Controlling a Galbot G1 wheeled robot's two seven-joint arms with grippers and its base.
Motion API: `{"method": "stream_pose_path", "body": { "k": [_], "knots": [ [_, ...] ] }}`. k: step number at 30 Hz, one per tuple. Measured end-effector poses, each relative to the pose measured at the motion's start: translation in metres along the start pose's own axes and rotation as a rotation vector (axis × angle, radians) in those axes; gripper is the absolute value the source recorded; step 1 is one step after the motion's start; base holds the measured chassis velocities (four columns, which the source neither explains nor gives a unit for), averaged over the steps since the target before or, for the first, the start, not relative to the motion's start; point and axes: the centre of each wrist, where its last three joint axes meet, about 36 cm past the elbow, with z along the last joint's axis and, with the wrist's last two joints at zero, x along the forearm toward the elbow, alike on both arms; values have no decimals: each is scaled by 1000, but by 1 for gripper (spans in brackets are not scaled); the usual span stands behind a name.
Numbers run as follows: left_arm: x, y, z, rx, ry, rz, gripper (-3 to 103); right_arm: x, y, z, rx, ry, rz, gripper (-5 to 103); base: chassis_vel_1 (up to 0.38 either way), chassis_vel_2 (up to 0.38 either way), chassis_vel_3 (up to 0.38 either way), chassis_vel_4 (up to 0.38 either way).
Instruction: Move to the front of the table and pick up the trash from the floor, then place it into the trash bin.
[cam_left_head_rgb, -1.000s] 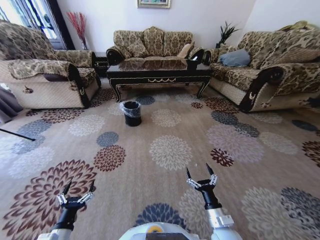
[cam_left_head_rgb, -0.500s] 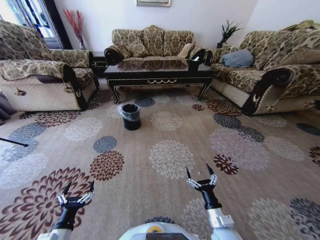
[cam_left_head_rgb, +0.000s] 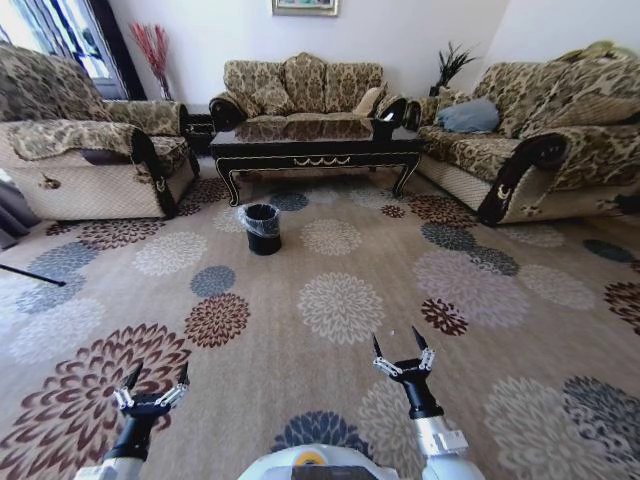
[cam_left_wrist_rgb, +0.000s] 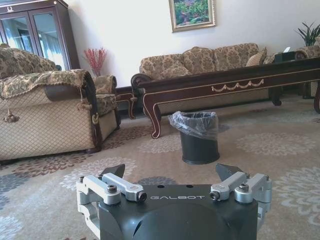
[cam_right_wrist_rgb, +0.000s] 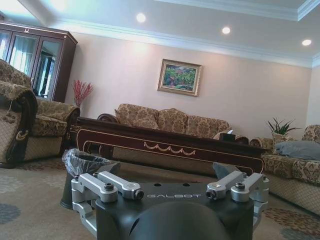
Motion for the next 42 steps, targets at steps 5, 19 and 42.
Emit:
{"method": "stream_pose_path", "body": {
  "k": [5, 19, 42],
  "knots": [
    [0, 0, 0, 0, 0, 0, 100, 0, 0, 0, 0, 0, 0, 100, 0, 0, 0, 0],
    [0, 0, 0, 0, 0, 0, 100, 0, 0, 0, 0, 0, 0, 100, 0, 0, 0, 0],
    [0, 0, 0, 0, 0, 0, 100, 0, 0, 0, 0, 0, 0, 100, 60, -61, -58, 60]
  ]
}}
